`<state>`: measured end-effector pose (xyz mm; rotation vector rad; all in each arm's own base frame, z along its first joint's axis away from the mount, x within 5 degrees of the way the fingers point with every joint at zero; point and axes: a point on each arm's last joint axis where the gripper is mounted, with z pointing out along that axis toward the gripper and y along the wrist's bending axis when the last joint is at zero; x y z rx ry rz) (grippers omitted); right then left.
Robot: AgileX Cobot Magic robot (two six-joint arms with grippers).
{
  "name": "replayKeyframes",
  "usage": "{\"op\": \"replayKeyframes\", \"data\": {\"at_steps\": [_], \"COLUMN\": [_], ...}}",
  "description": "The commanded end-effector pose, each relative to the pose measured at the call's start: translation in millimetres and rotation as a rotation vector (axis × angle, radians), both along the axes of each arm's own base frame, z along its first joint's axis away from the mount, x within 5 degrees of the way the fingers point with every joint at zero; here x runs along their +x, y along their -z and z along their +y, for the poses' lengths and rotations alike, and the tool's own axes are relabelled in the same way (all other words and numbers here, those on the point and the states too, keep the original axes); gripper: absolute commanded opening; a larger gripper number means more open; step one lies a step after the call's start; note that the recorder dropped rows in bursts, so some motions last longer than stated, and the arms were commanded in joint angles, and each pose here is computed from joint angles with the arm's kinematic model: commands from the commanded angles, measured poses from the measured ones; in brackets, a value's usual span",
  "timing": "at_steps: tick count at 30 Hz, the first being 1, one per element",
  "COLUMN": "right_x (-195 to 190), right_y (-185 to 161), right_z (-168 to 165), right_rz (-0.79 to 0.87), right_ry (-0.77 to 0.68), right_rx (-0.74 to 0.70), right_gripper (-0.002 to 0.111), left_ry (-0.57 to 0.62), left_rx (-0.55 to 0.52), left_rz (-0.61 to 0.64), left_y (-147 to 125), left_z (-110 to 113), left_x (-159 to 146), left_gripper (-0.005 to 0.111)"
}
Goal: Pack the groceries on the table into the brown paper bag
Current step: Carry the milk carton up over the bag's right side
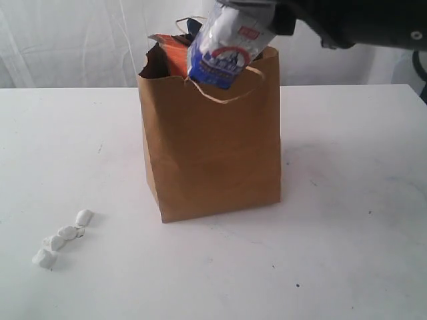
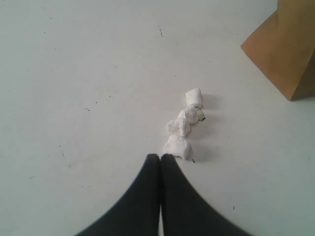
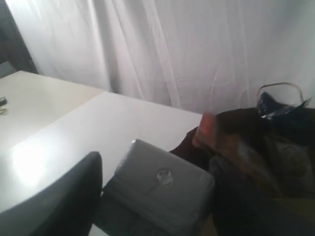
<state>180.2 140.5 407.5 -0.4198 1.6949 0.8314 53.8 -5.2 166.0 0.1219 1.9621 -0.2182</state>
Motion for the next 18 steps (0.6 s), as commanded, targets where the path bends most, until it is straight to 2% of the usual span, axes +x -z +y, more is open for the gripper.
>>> {"op": "replayKeyframes", "data": {"at_steps": [1,7,18], "right_x": [6.2,12.9,47.5], "right_y": [-20.9,-28.6,-9.7], "right_z": [-12.5,-21.6,-15.7], "right_rz": [-0.070,-0.142,-0.231], "right_ry": [0.099,0.195,0.317], "right_rx": [0.060,0.065,-0.104], "right_gripper": [0.000,0.000,0.000], "left_ry": [-0.005,-0.005,-0.006], "left_rx": [-0.008,-0.011,-0.015], "left_rz": [0.007,0.008,0.009], "left_y": [1.3,1.4,1.4], "left_z": [-0.1,-0.2,-0.3], "left_x": [0.0,0.0,0.0], "left_gripper": [0.000,0.000,0.000]}}
